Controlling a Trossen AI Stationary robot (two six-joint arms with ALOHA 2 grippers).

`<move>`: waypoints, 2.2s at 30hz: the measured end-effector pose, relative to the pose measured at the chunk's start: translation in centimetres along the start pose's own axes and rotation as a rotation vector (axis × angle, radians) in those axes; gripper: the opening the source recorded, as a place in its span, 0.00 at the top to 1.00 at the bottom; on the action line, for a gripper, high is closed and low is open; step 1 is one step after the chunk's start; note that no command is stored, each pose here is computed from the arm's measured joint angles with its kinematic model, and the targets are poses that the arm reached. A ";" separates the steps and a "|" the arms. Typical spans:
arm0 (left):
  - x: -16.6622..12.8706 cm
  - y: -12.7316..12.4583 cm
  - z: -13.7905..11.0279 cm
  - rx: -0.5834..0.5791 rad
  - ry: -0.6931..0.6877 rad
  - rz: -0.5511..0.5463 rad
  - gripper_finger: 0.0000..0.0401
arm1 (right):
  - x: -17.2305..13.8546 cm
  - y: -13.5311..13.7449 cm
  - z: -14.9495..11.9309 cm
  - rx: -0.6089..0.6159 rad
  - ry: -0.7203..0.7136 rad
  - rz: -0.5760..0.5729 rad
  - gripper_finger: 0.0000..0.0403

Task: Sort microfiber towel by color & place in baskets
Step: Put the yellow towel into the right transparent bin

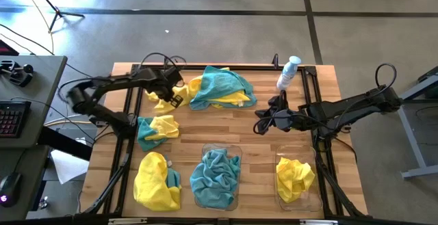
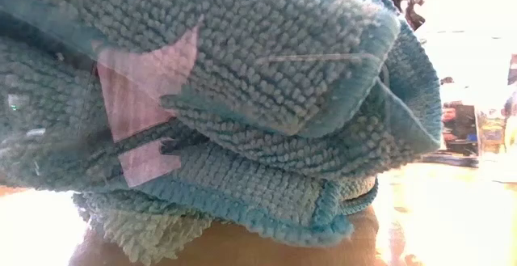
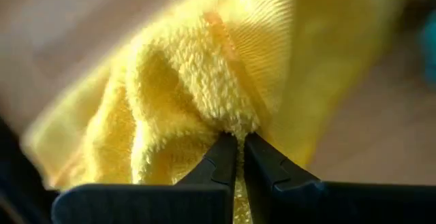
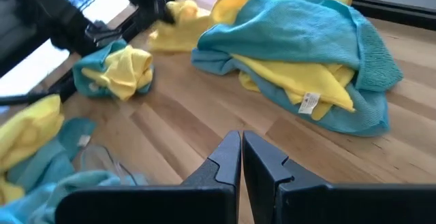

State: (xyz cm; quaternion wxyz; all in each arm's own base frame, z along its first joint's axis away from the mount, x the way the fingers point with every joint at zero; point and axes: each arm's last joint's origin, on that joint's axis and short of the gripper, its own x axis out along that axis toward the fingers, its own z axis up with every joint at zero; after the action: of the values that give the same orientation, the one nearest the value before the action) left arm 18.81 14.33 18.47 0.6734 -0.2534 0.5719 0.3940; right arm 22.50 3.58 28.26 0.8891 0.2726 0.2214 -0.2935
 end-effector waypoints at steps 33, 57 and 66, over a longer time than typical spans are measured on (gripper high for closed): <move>-22.5 -19.3 2.0 0.260 -0.484 -0.496 1.00 | -0.8 3.1 4.9 -0.619 -0.471 0.281 0.41; -25.4 -24.1 5.4 0.332 -0.659 -0.705 1.00 | 0.7 2.9 3.2 -0.674 -0.299 0.284 0.47; -25.5 -24.2 5.3 0.331 -0.665 -0.700 0.93 | 0.7 2.8 3.2 -0.650 -0.290 0.279 0.90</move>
State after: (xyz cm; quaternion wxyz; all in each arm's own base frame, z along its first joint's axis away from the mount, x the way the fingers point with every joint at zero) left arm 40.79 -1.25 41.68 0.9417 -0.1807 0.2624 0.1079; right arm 25.54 3.27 31.28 0.9827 -0.0404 0.1356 -0.1195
